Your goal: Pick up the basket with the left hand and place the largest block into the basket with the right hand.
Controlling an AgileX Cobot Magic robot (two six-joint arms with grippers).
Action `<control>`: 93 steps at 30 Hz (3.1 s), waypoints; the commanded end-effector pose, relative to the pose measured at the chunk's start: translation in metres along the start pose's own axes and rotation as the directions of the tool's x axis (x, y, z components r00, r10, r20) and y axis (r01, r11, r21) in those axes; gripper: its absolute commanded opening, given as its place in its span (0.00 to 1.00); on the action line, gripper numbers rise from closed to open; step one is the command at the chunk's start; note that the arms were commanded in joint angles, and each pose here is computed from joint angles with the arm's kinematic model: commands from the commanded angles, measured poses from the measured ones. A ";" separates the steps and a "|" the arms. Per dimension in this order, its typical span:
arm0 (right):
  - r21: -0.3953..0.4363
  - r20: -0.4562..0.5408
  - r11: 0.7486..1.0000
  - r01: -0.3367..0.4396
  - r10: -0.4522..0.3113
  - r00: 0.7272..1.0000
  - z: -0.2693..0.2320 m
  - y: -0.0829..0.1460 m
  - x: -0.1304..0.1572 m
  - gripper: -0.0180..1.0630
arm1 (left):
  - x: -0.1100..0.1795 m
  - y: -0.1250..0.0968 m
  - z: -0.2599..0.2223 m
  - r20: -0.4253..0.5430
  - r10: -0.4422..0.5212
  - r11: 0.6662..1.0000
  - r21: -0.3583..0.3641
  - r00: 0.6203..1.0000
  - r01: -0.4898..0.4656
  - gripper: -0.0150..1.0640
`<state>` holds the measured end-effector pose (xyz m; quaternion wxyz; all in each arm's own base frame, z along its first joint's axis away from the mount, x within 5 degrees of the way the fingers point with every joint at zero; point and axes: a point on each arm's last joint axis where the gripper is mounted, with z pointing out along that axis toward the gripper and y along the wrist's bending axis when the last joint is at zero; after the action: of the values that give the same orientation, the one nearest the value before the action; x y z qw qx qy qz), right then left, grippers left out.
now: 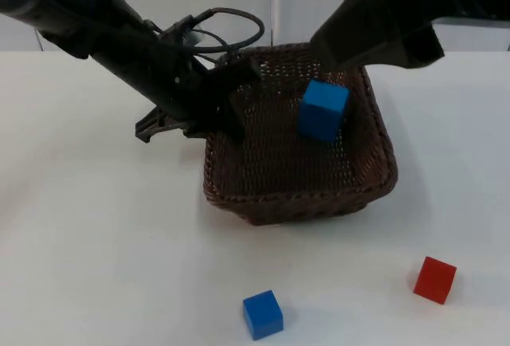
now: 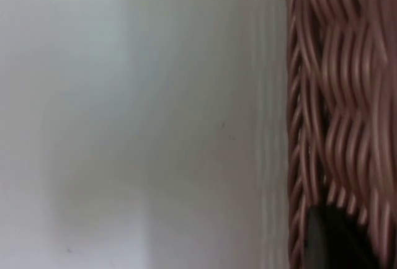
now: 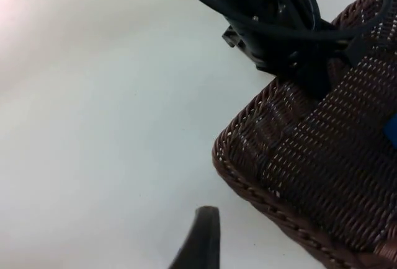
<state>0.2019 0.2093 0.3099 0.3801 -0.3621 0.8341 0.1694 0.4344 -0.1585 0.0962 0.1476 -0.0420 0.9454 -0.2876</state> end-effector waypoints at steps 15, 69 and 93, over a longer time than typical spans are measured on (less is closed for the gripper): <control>-0.003 -0.021 1.000 0.000 0.000 1.000 -0.002 0.001 0.002 0.73 | -0.009 -0.006 -0.005 0.072 -0.022 1.000 0.002 0.997 0.022 0.46; 0.030 0.188 0.999 0.023 -0.028 0.982 -0.081 0.000 -0.009 0.73 | 0.069 -0.004 -0.118 0.074 0.202 0.963 -0.199 0.977 -0.184 0.99; 0.033 0.318 0.999 0.018 -0.027 0.948 -0.156 0.003 0.086 0.73 | 0.160 -0.046 -0.277 0.388 0.445 0.895 -0.172 0.807 -0.411 0.99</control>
<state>0.0829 0.0851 0.3477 0.5150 -0.3361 0.7606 0.2081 0.2039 -0.0769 0.2972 0.4008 0.0960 0.8895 -0.1973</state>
